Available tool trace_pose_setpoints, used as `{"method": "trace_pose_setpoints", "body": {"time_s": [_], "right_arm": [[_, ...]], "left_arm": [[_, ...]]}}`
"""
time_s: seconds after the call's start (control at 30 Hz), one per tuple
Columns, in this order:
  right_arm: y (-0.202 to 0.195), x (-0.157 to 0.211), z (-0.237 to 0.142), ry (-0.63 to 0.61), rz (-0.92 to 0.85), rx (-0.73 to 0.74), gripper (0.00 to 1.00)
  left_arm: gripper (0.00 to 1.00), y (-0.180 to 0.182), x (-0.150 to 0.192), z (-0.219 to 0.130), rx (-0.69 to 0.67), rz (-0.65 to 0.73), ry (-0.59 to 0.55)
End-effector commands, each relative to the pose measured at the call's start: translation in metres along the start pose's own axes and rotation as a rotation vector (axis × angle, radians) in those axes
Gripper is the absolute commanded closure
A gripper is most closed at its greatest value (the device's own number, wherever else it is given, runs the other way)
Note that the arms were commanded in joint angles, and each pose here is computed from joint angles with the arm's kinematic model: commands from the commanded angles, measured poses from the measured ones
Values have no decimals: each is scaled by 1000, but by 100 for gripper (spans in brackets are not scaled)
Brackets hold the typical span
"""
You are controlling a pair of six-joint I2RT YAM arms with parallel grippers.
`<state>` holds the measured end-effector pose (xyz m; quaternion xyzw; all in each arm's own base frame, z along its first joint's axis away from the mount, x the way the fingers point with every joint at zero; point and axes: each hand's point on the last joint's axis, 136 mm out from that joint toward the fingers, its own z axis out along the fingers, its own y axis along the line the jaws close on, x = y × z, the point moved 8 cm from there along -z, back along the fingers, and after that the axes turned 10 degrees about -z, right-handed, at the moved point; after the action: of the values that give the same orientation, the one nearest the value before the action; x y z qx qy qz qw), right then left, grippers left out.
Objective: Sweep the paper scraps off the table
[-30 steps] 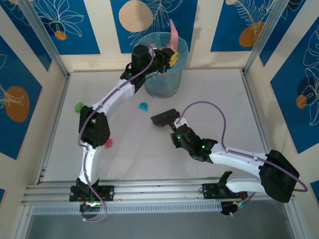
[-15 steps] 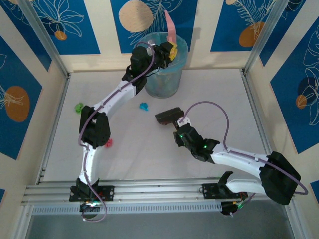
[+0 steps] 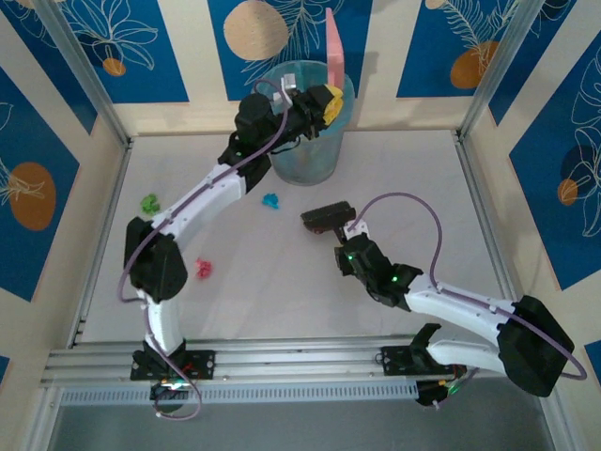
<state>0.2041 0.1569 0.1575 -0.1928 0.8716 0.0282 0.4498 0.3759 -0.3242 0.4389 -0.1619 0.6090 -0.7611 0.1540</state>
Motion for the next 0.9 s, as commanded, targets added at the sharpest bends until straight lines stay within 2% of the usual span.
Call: {"method": "trace_pose_setpoints", "body": {"time_s": [0.0,0.23,0.3,0.4,0.57,0.7,0.87], "right_arm": [[-6,-4,-6,-40,52,10,100],[-15,-1,-14,-67,111,17,100],[-19,0,-17,-76,129,23,100],[-26,3,-20,-86,174,42,100],[-35,7,-27,-96,243,49,100],[-43,10,-33,-132,298,51,100],[-52,17,-37,-155,367,56,100]], "left_arm": [[100,-3,44,-18,-26,125,116],[100,36,106,-66,-187,297,218],[100,46,124,-85,-265,389,251],[100,60,141,-120,-404,535,239],[100,94,150,-181,-628,702,205],[100,141,145,-221,-843,729,200],[100,195,141,-252,-1059,738,247]]}}
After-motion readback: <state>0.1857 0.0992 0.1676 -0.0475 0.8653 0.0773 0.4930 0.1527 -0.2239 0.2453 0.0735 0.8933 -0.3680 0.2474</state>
